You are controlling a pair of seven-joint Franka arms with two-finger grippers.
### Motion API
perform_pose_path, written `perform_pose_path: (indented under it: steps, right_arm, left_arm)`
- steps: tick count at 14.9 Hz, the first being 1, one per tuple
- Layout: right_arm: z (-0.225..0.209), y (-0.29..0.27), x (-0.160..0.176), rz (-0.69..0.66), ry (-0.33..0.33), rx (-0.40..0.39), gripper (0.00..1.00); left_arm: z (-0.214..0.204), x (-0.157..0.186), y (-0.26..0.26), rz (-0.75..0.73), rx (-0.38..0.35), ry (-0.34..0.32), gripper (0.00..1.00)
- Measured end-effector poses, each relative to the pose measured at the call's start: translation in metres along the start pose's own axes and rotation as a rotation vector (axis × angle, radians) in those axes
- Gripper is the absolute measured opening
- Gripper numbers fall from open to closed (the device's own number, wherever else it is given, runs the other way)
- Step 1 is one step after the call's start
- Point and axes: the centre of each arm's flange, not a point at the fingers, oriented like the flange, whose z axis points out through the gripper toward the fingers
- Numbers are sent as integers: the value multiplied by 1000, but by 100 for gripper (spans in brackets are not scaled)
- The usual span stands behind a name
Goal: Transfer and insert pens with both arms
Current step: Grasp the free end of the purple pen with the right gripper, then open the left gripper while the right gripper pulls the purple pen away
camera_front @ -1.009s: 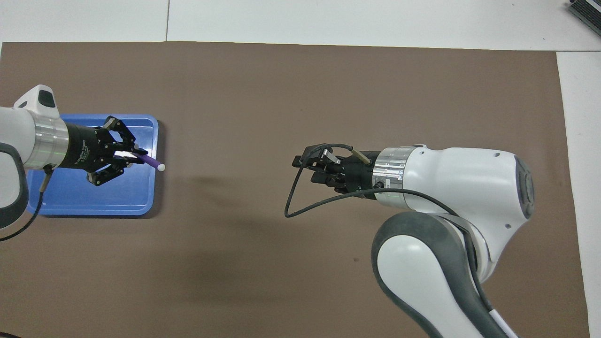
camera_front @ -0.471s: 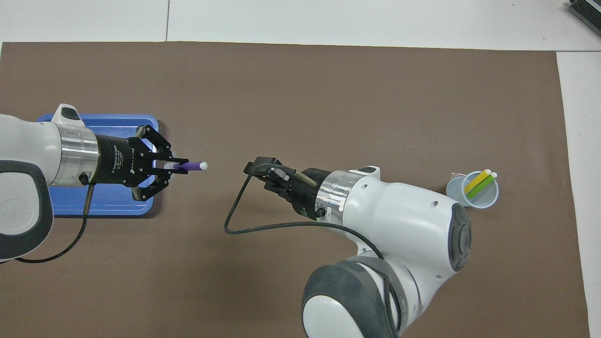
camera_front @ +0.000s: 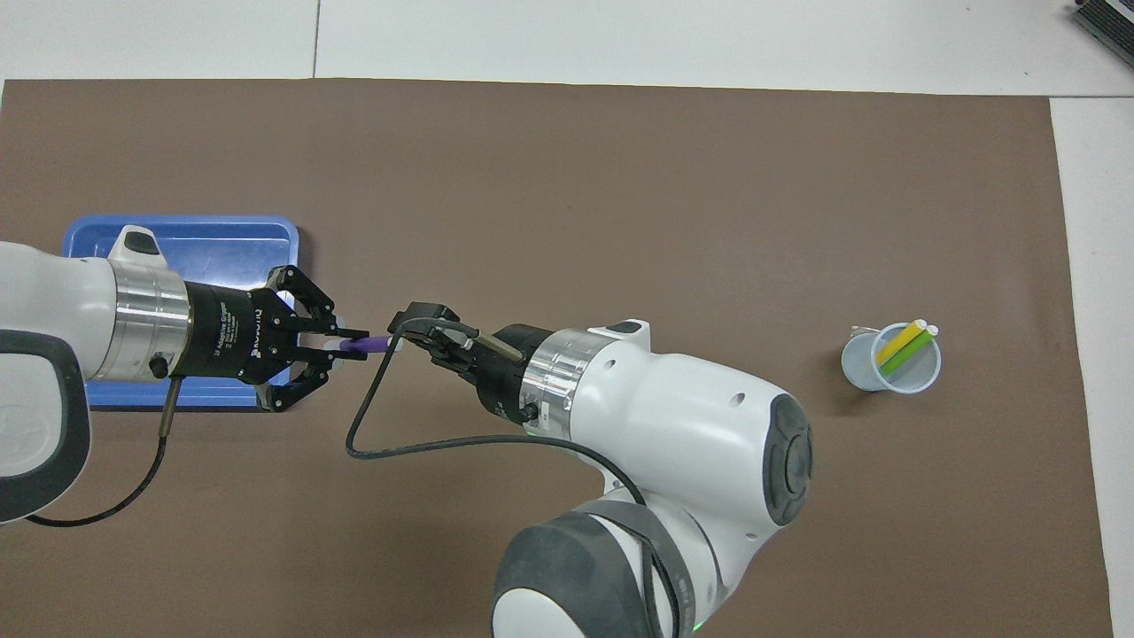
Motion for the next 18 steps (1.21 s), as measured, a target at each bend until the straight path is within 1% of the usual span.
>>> perform_pose_path:
  steps: [2,4,7,14,15,16,17,18]
  right_arm:
    - [10,-1,-5,-6,11,9,60]
    - [16,-2,-10,-12,7,11,60]
    - [18,-5,-19,-22,-4,13,60]
    - [21,-5,-22,-26,-9,12,60]
    - [21,-5,-22,-26,-10,11,54]
    - [21,-5,-23,-27,-10,11,50]
    - [21,-5,-23,-27,-11,11,50]
    - [21,-5,-23,-27,-11,11,41]
  left_arm:
    - [-2,-2,-2,-4,-1,0,17]
    - [-1,-3,-4,-5,1,0,17]
    - [-2,-3,-4,-7,2,0,17]
    - [1,-9,-6,0,10,-2,17]
    - [0,-9,-7,1,10,-2,17]
    - [0,-10,-7,2,9,-2,17]
    - [-1,-11,-7,3,8,-2,17]
    - [-1,-12,-8,4,8,-2,17]
